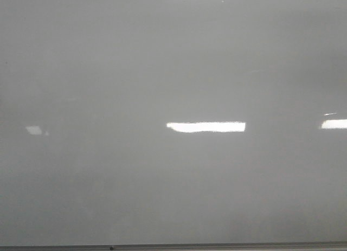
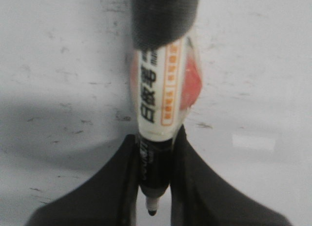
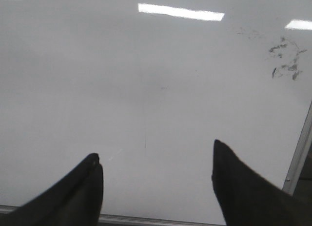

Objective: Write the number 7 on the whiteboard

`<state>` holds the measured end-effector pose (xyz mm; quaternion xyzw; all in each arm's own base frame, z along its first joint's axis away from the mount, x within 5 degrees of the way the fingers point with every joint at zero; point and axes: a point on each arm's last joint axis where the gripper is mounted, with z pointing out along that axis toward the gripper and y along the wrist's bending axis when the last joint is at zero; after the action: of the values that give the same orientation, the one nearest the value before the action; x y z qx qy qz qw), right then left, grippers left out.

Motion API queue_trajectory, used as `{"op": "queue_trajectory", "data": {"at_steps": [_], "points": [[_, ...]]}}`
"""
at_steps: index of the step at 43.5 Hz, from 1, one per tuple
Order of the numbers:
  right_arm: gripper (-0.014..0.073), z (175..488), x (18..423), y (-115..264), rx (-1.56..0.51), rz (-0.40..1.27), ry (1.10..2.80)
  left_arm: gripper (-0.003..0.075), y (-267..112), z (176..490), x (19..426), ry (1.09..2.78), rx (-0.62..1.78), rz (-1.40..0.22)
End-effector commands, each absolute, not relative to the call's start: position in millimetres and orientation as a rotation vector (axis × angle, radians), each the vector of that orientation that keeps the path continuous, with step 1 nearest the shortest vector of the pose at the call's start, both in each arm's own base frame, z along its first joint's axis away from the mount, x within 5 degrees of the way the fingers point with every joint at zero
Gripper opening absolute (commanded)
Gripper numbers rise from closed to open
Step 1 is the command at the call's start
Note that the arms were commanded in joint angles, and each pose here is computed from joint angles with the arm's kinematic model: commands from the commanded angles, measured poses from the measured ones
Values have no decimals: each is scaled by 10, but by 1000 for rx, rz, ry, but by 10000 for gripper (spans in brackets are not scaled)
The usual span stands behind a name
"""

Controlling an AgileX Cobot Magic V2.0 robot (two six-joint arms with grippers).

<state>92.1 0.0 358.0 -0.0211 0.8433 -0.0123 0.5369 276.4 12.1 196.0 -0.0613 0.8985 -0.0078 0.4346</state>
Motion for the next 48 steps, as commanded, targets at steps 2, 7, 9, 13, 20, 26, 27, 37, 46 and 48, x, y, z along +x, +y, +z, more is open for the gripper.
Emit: {"op": "queue_trajectory", "data": {"at_steps": [2, 7, 9, 13, 20, 26, 27, 37, 46, 48], "points": [[503, 3727, 963, -2, -56, -41, 1912, -20, 125, 2167, 2820, 2124, -165, -27], [503, 3740, 967, -1, -55, -38, 1897, -20, 114, 2317, 2764, 2140, -155, -33], [503, 3740, 967, 4, -52, -29, 1897, -20, 109, 2425, 2739, 2155, -121, -21], [503, 3730, 962, 18, -44, -1, 1912, -20, 76, 2692, 2685, 2196, -43, 10], [496, 3708, 953, 28, -41, 18, 1938, -20, -35, 3179, 2567, 2278, 130, 61], [466, 3694, 948, 29, -42, 19, 1954, -20, -199, 3429, 2439, 2368, 367, 85], [464, 3694, 948, 29, -42, 19, 1954, -20, -241, 3472, 2425, 2372, 410, 81], [464, 3681, 986, 30, -44, 21, 1996, -20, -671, 3624, 2249, 2330, 893, -56], [464, 3724, 1138, 54, -90, 36, 2150, -20, -1148, 3652, 2040, 2193, 1265, -254], [464, 3743, 1196, 82, -141, 46, 2183, -20, -1240, 3651, 1994, 2182, 1329, -276]]}}
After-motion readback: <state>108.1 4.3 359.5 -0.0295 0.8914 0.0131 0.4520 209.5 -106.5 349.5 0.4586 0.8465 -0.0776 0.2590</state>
